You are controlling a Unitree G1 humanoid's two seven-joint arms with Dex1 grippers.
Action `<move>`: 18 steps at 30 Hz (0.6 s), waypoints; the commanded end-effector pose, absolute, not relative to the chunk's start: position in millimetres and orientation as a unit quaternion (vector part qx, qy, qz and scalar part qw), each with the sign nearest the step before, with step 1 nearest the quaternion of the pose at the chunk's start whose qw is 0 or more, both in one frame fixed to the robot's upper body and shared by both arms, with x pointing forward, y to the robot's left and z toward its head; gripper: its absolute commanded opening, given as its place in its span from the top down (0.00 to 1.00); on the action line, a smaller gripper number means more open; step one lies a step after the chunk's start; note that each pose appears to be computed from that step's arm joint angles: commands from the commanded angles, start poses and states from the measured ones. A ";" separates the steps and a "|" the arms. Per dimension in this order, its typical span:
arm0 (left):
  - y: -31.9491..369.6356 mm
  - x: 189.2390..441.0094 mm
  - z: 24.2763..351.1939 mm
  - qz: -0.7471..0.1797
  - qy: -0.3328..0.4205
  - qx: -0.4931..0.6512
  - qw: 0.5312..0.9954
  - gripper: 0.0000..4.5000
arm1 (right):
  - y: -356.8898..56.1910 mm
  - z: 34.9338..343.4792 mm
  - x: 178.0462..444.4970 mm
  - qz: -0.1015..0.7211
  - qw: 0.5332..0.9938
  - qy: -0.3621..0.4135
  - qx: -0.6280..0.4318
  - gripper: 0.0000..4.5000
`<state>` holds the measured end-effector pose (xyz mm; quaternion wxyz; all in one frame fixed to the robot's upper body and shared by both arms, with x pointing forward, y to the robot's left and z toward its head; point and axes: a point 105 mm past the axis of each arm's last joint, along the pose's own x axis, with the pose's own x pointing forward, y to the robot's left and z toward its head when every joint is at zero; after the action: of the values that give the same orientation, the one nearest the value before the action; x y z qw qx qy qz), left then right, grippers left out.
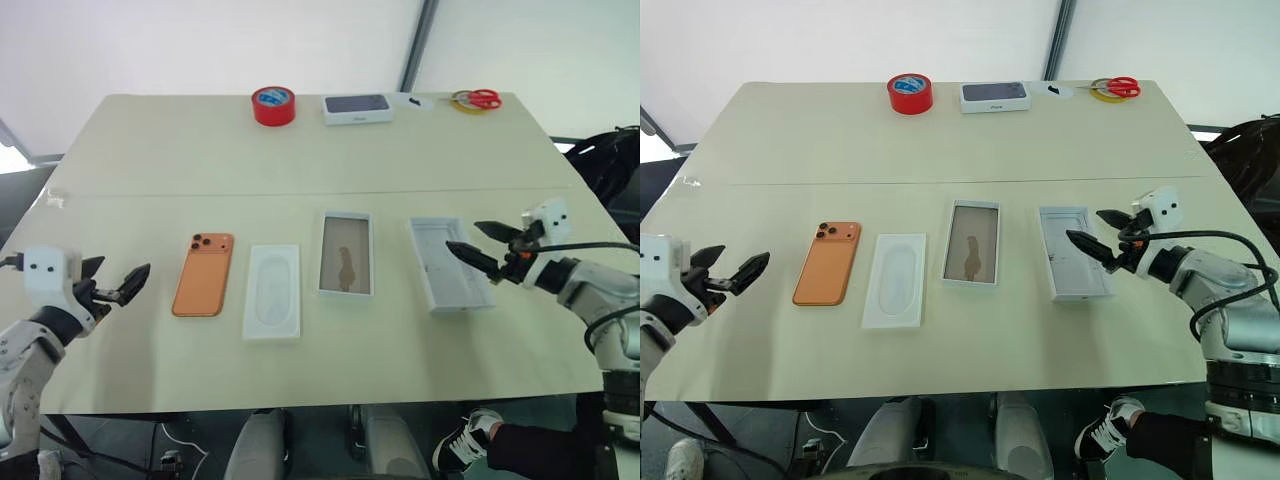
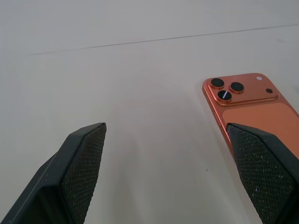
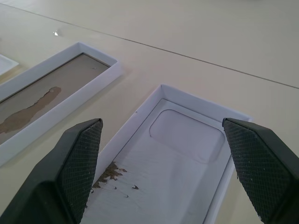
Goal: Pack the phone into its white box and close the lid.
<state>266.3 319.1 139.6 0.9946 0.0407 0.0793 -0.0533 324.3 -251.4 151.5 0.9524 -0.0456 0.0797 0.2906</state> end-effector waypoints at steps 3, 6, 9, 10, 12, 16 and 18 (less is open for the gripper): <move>322.5 266.5 156.7 -0.044 0.053 0.056 0.996 0.05 | -243.0 159.1 324.4 0.305 0.948 0.063 -0.062 0.05; 319.2 266.5 155.6 -0.045 0.054 0.053 0.996 0.05 | -242.2 160.5 324.7 0.304 0.949 0.059 -0.063 0.05; 314.3 268.3 155.6 -0.048 0.049 0.045 0.997 0.05 | -242.2 166.4 327.0 0.301 0.950 0.050 -0.069 0.05; 310.2 271.7 155.1 -0.052 0.048 0.042 0.997 0.05 | -236.6 170.8 329.1 0.305 0.949 0.042 -0.071 0.05; 300.5 277.7 153.9 -0.062 0.047 0.040 0.996 0.05 | -224.3 176.4 331.9 0.317 0.945 0.031 -0.074 0.05; 263.3 289.3 155.2 -0.106 0.033 0.022 0.994 0.05 | -199.3 185.0 332.3 0.347 0.934 0.012 -0.079 0.05; 241.0 295.5 158.0 -0.132 0.022 0.000 0.991 0.05 | -182.6 187.3 330.2 0.368 0.926 0.006 -0.081 0.05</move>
<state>293.7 256.5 143.6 0.9927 -0.0005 0.0473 -0.1109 333.5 -197.2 171.4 0.9337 -0.0712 0.0351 0.3490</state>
